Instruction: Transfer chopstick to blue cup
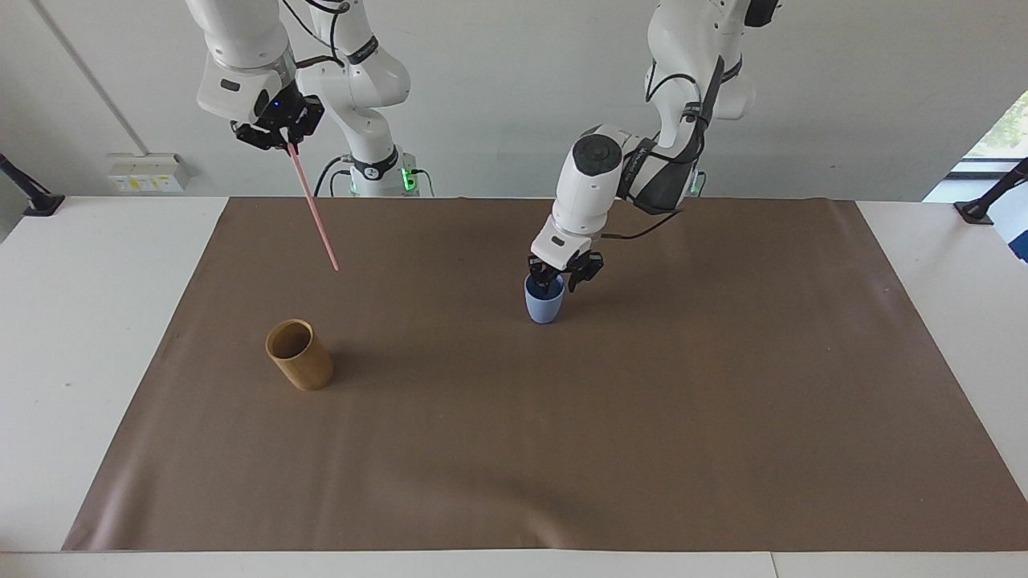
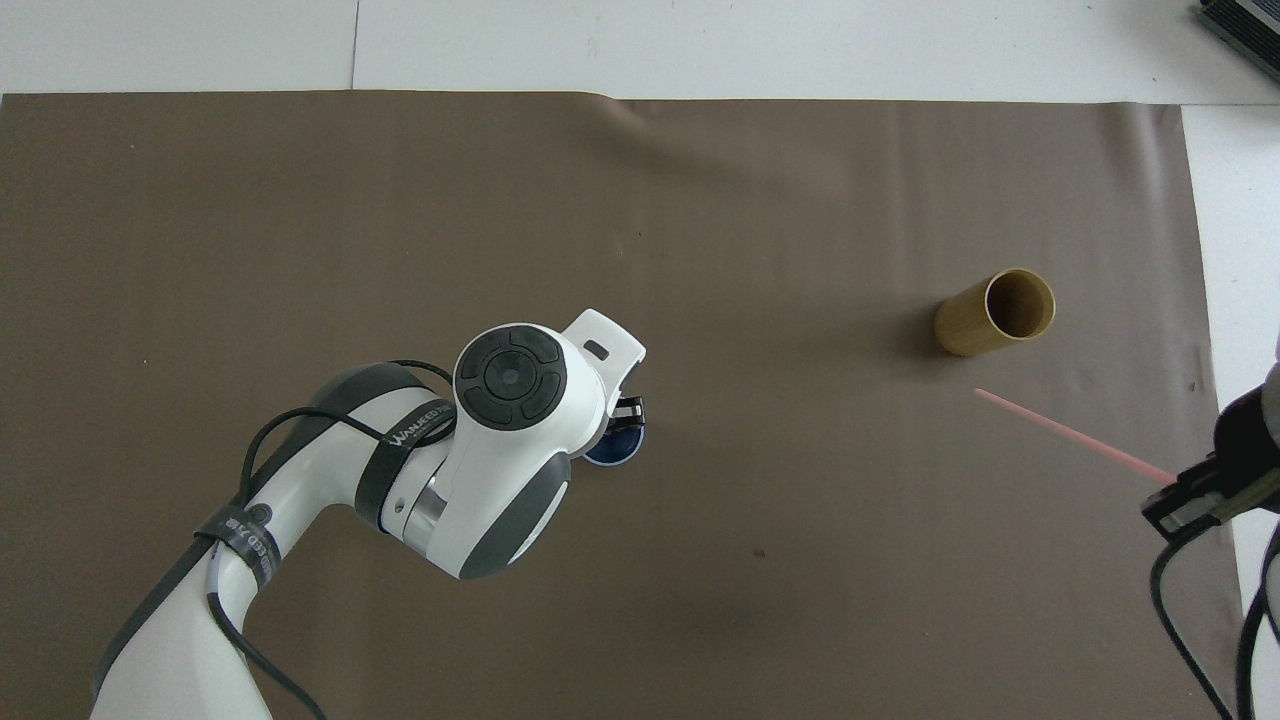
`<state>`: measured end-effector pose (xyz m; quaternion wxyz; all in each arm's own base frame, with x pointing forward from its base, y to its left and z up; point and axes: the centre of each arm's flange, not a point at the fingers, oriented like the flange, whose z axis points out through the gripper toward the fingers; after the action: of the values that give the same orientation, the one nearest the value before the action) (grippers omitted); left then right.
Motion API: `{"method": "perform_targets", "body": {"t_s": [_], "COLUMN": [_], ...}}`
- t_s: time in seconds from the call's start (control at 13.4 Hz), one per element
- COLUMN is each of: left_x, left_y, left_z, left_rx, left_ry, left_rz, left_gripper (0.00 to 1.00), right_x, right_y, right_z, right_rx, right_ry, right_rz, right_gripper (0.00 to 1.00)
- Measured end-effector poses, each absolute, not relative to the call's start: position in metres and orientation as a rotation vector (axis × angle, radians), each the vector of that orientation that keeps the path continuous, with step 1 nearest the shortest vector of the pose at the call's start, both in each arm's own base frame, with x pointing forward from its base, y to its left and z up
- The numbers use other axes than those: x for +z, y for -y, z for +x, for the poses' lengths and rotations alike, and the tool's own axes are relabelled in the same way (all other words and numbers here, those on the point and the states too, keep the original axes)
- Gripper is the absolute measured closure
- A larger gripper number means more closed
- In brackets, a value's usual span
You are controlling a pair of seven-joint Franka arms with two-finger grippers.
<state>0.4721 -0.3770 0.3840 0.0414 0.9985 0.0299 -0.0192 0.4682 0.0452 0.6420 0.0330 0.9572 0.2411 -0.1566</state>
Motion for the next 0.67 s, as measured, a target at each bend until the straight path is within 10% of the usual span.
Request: {"method": "perform_targets", "body": {"t_s": [0.22, 0.67], "left_x": [0.423, 0.553], "left_y": [0.368, 0.235], "left_z": [0.477, 0.516], "left_rx": [-0.071, 0.022], "left_ry": [-0.11, 0.039], "left_rz": [3.07, 3.096], "left_gripper": [0.0, 0.0], "right_x": [0.633, 0.629], "right_y": [-0.067, -0.131], "right_z": [0.464, 0.45], "right_rx": [-0.522, -0.633], "right_ry": [-0.592, -0.166], "right_rz": [3.037, 3.222], "right_gripper": [0.94, 0.94]}}
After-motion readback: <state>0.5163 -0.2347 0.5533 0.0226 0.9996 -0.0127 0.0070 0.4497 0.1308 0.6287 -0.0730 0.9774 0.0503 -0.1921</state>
